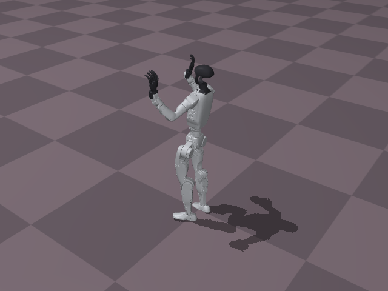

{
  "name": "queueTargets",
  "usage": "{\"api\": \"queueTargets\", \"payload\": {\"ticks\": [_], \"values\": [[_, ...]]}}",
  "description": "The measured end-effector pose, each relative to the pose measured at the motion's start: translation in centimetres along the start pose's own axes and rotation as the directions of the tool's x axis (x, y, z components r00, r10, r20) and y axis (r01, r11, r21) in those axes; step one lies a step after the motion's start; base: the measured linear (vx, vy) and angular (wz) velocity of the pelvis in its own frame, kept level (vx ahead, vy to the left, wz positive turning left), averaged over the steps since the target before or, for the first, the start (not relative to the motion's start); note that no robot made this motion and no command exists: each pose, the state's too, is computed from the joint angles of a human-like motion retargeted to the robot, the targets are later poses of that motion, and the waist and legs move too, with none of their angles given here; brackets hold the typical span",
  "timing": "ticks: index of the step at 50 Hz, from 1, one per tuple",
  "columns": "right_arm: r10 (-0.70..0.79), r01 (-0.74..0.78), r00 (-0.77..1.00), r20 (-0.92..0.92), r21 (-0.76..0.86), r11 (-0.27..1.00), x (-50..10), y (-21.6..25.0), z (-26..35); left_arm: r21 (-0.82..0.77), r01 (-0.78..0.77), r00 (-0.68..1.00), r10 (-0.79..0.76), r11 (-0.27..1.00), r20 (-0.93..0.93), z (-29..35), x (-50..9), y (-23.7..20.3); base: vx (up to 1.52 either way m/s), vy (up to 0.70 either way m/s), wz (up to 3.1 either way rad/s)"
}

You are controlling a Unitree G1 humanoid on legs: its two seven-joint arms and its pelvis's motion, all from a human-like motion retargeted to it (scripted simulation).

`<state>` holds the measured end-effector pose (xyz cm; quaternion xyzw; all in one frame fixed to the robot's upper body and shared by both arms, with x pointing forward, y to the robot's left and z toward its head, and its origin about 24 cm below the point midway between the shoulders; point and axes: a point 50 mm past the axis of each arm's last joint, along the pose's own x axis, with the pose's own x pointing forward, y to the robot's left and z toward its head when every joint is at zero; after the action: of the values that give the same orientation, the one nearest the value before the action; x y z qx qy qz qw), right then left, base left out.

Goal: Upper body actions

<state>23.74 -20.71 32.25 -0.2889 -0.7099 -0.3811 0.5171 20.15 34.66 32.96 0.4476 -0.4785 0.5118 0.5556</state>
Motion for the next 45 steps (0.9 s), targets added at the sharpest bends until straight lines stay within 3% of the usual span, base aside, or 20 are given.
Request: {"api": "queueTargets", "payload": {"ticks": [3,7,11,15,21,24,30,33,37,40,45], "values": [[0.0,0.002,0.984,-0.179,0.013,1.0,-1.5,0.2,-1.6,-0.021,0.037,0.978,-0.041,0.999,-0.205,-3.0,-1.7,-0.4,0.0,0.0,0.0],[-0.068,0.097,0.907,-0.415,0.049,0.994,-3.2,-0.1,-3.1,-0.176,-0.022,0.879,-0.065,0.984,-0.473,-5.5,-4.0,-1.1,0.0,0.0,0.0],[-0.079,0.181,0.847,-0.526,0.145,0.973,-3.6,0.0,-3.0,-0.314,-0.15,0.86,-0.033,0.937,-0.509,-5.2,-3.8,-0.8,0.0,0.0,0.0],[-0.025,0.156,0.9,-0.434,0.27,0.95,-2.2,0.2,-1.4,-0.296,-0.17,0.928,0.051,0.94,-0.37,-3.4,-1.9,0.4,0.0,0.0,0.0],[-0.052,0.046,0.999,0.008,0.319,0.947,1.0,-0.4,3.0,-0.344,-0.081,0.994,0.102,0.935,0.046,2.6,1.2,1.1,0.0,0.0,0.0],[-0.061,-0.018,0.971,0.231,0.327,0.945,1.9,-0.6,5.6,-0.311,-0.033,0.947,0.13,0.95,0.294,6.1,1.9,1.5,0.0,0.0,0.0],[-0.022,-0.104,0.908,0.418,0.276,0.955,2.4,-0.3,7.7,-0.177,-0.039,0.806,0.136,0.984,0.577,10.0,1.8,1.9,0.0,0.0,0.0],[-0.005,-0.068,0.921,0.39,0.174,0.982,2.3,-0.3,6.5,-0.141,-0.084,0.844,0.145,0.986,0.516,8.8,1.7,1.9,0.0,0.0,0.0],[0.041,-0.059,0.971,0.234,0.071,0.996,1.2,-0.1,3.8,-0.13,-0.051,0.948,0.089,0.99,0.306,5.3,1.1,1.3,0.0,0.0,0.0],[0.077,-0.077,0.997,0.021,0.02,0.997,-0.5,0.3,1.1,-0.113,-0.003,0.997,0.012,0.994,0.074,1.4,-0.2,0.7,0.0,0.0,0.0],[0.081,-0.055,0.93,-0.359,0.084,0.995,-3.4,0.6,-1.9,-0.08,0.082,0.948,-0.103,0.993,-0.301,-5.0,-3.6,-0.1,0.0,0.0,0.0]]}}
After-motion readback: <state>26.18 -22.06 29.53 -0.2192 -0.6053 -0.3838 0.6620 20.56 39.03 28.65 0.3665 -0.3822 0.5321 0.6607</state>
